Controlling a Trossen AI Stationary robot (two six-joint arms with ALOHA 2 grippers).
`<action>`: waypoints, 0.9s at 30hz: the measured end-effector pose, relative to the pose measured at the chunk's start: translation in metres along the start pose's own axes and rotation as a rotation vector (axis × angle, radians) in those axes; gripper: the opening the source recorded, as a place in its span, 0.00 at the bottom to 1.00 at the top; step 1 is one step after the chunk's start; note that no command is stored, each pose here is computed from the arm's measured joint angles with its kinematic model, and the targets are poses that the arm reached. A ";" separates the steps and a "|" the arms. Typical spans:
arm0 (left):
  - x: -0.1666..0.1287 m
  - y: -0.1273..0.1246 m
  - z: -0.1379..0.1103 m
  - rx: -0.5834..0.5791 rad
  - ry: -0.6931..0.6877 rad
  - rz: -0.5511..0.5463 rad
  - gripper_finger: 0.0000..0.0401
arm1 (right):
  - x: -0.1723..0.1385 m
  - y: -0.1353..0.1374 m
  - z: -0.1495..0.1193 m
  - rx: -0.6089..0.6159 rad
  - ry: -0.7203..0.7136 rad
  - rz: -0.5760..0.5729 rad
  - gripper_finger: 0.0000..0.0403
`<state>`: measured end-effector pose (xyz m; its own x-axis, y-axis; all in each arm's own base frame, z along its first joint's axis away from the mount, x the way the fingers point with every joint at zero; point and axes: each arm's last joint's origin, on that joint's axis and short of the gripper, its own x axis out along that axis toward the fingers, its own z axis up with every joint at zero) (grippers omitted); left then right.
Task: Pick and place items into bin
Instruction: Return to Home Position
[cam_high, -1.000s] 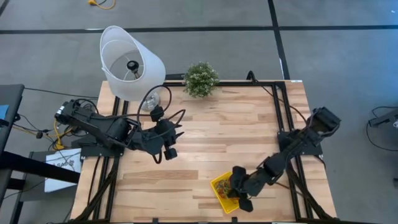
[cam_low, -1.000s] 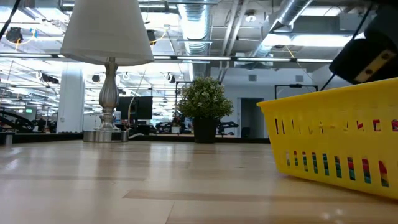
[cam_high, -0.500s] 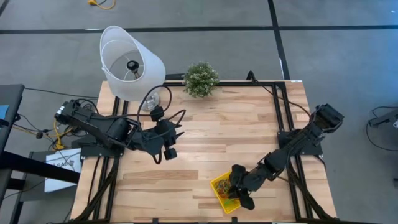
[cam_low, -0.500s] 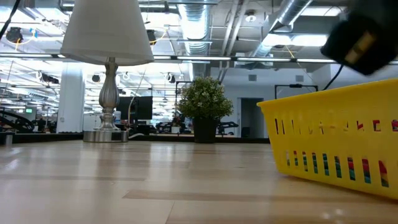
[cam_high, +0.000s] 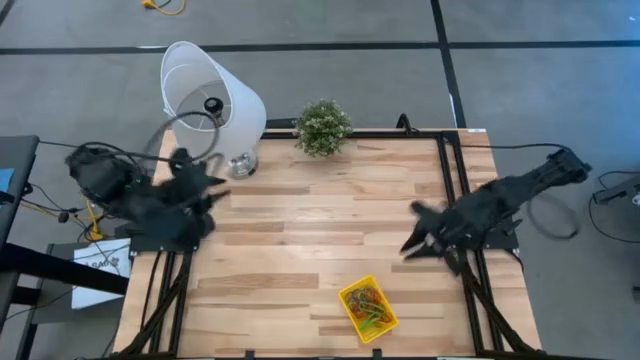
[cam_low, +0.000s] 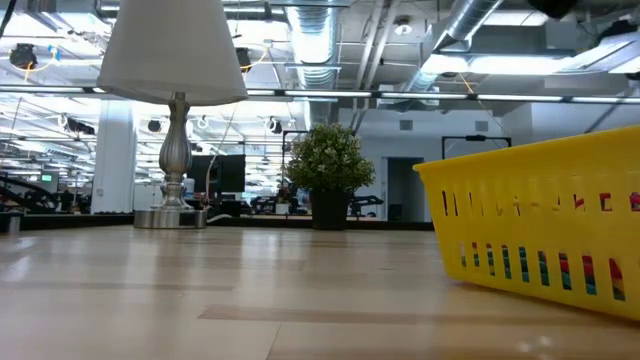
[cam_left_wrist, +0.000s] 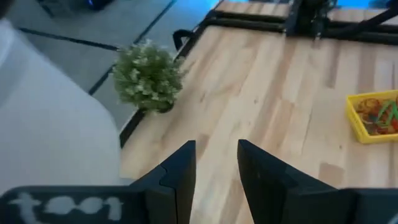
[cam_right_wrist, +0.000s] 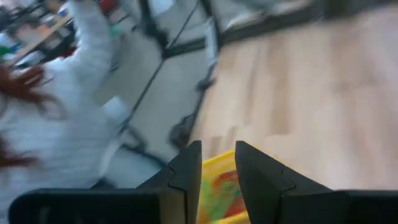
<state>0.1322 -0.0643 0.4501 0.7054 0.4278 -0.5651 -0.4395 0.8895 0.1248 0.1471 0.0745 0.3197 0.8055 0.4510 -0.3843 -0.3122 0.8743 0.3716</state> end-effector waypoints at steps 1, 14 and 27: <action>-0.003 0.005 -0.006 -0.005 -0.019 -0.013 0.27 | -0.011 -0.003 -0.002 -0.018 -0.036 -0.043 0.23; 0.044 -0.006 -0.148 -0.266 -0.132 -0.122 0.27 | -0.035 -0.041 -0.098 -0.088 -0.271 -0.045 0.23; 0.030 -0.028 -0.167 -0.113 -0.275 -0.568 0.27 | -0.037 -0.052 -0.121 -0.078 -0.314 -0.068 0.23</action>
<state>0.0730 -0.1034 0.2938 0.9559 -0.0659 -0.2862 -0.0012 0.9737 -0.2280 0.0725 0.0335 0.2126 0.9379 0.3247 -0.1224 -0.2803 0.9169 0.2841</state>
